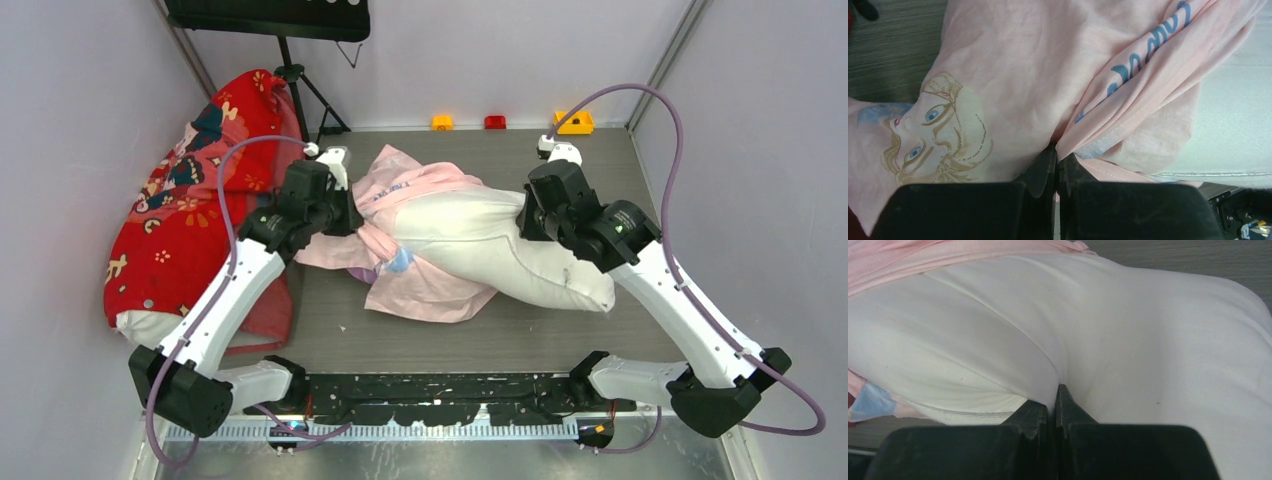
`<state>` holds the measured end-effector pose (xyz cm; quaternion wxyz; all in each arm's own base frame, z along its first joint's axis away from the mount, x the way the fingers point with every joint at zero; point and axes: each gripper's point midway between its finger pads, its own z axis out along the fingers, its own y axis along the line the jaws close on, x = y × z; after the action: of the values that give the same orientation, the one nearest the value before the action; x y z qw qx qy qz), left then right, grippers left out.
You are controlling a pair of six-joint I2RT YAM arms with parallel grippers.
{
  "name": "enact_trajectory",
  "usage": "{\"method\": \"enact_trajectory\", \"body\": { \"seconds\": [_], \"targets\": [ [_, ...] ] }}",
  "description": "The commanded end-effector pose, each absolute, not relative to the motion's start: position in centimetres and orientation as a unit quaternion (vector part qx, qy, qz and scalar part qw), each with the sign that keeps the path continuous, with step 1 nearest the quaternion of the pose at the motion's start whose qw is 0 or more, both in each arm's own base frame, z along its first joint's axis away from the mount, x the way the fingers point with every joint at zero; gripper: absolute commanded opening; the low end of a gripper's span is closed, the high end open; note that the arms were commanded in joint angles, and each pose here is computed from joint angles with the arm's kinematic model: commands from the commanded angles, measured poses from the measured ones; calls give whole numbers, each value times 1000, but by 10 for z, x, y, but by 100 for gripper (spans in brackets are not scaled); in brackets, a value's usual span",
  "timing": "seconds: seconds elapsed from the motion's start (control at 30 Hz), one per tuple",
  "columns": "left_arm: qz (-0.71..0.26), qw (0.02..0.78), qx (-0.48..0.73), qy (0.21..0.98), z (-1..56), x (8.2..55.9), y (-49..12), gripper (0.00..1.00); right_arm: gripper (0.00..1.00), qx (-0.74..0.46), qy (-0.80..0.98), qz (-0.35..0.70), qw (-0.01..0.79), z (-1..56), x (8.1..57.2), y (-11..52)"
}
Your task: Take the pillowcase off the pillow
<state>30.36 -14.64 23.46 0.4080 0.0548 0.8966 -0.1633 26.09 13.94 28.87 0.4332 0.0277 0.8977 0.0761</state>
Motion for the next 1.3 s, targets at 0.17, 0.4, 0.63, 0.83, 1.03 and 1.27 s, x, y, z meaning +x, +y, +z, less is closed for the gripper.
{"method": "enact_trajectory", "body": {
  "seconds": [0.17, 0.4, 0.63, 0.83, 1.03, 1.27],
  "targets": [
    [-164, 445, 55, 878, 266, 296, -121, 38, 0, 77, 878, 42, 471, 317, 268, 96],
    [-264, 419, 64, 866, 292, 253, -145, 71, 0, 70, 872, 104, 474, 345, 284, 124],
    [-426, 331, 43, 841, 305, 186, -196, 90, 0, 66, 873, 142, 462, 342, 292, 144],
    [-302, 396, 13, 867, 273, 199, -166, 99, 0, 66, 869, 169, 460, 345, 289, 153],
    [-252, 427, -116, 861, 262, 242, -134, 100, 0, 71, 867, 165, 464, 349, 281, 145],
    [-253, 364, -304, 844, 240, 270, -96, 100, 0, 76, 868, 147, 469, 342, 271, 132]
  ]
}}
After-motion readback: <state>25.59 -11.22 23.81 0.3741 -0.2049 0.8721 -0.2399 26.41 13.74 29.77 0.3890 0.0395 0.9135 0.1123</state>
